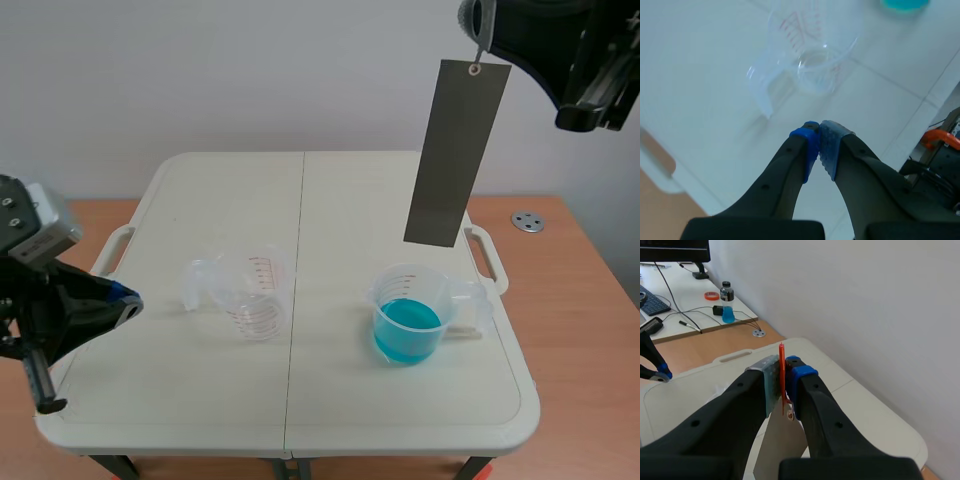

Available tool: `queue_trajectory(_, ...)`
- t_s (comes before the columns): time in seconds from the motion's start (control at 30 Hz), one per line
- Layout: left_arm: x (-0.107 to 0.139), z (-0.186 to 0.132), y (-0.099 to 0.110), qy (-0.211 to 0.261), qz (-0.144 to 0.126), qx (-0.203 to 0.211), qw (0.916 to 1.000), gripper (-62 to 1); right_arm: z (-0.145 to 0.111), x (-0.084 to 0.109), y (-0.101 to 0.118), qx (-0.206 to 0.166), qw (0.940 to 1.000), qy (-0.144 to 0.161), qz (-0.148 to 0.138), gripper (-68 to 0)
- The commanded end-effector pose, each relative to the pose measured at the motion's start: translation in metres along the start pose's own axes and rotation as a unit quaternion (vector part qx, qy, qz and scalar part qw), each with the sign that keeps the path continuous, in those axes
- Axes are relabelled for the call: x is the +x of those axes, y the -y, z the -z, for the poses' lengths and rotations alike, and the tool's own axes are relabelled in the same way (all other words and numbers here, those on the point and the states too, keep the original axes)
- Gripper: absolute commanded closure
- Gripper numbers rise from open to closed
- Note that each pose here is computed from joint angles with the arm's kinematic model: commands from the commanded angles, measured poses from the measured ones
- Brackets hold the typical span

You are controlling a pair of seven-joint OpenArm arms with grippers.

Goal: Hold the metal plate by the orange handle, dip it into the blue solution, take it out and point at it, then put the plate back in the beaker on the left.
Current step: 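Point at the plate with the left hand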

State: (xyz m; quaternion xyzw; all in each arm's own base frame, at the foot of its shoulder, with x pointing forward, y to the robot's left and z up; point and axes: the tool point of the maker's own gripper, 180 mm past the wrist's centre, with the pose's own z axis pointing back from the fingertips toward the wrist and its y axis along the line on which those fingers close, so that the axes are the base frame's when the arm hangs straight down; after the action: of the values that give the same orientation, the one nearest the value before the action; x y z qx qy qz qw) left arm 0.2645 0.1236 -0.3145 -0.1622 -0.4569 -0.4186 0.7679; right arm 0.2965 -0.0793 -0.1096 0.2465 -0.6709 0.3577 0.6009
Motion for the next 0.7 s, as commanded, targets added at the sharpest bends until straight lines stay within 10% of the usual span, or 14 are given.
queue_trajectory(0.0,0.019,0.007,0.002,0.030,0.002,-0.003,0.9995,-2.9,0.000,0.006,0.002,0.001,0.9999,0.016,0.001,-1.3)
queue_trajectory(0.67,0.101,0.076,0.056,0.113,0.023,-0.086,0.9895,-2.9,0.000,0.004,0.002,0.003,0.9999,0.014,0.004,-1.3)
